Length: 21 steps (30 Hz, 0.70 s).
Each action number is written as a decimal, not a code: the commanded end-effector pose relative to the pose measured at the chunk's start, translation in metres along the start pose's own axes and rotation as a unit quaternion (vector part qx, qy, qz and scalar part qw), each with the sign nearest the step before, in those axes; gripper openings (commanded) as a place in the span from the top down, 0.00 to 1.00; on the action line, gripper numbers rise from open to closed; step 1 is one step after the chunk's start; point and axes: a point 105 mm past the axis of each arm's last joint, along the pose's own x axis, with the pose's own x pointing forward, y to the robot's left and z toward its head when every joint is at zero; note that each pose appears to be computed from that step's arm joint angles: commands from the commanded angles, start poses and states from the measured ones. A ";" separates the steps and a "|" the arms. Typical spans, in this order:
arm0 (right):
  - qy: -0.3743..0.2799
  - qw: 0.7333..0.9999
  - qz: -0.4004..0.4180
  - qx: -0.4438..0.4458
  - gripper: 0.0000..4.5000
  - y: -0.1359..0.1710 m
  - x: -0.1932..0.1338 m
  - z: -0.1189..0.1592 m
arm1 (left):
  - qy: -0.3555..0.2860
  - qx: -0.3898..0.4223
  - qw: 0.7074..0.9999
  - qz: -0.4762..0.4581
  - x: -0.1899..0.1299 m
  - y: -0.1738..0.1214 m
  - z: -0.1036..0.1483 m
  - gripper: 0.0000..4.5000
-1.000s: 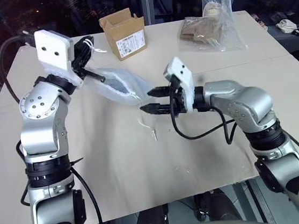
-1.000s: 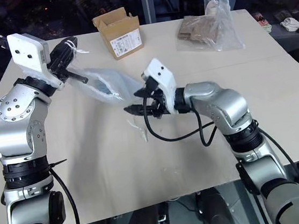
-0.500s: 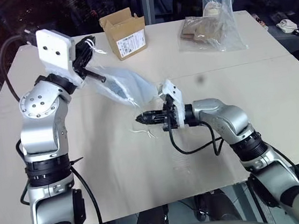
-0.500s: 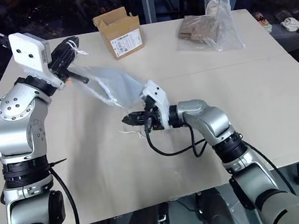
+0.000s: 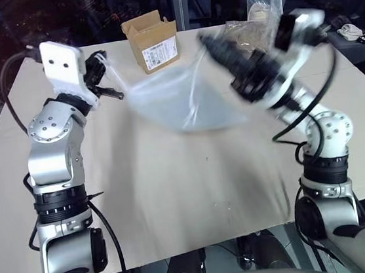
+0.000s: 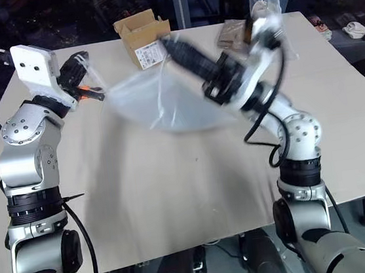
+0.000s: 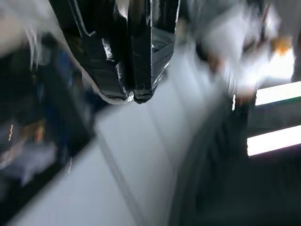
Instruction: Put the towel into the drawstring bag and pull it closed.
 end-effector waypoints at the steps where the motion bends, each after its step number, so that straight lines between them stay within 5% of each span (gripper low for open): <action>1: -0.140 0.990 -0.010 -0.008 0.99 0.005 -0.004 0.060 | 0.009 -0.026 0.996 0.081 -0.003 0.030 -0.002 1.00; 5: -0.255 0.962 -0.086 -0.038 0.99 -0.012 -0.037 0.114 | 0.068 -0.093 0.973 0.200 -0.018 0.070 -0.036 1.00; 12: -0.339 0.923 -0.160 -0.091 0.99 -0.016 -0.087 0.175 | 0.087 -0.121 0.950 0.273 -0.031 0.098 -0.048 1.00; 17: -0.325 0.920 -0.181 -0.125 0.99 -0.016 -0.096 0.191 | 0.066 -0.117 0.958 0.255 -0.023 0.096 -0.037 1.00; 21: -0.234 0.941 -0.197 -0.144 0.99 -0.029 -0.084 0.182 | -0.008 -0.136 0.984 0.112 0.007 0.047 0.002 1.00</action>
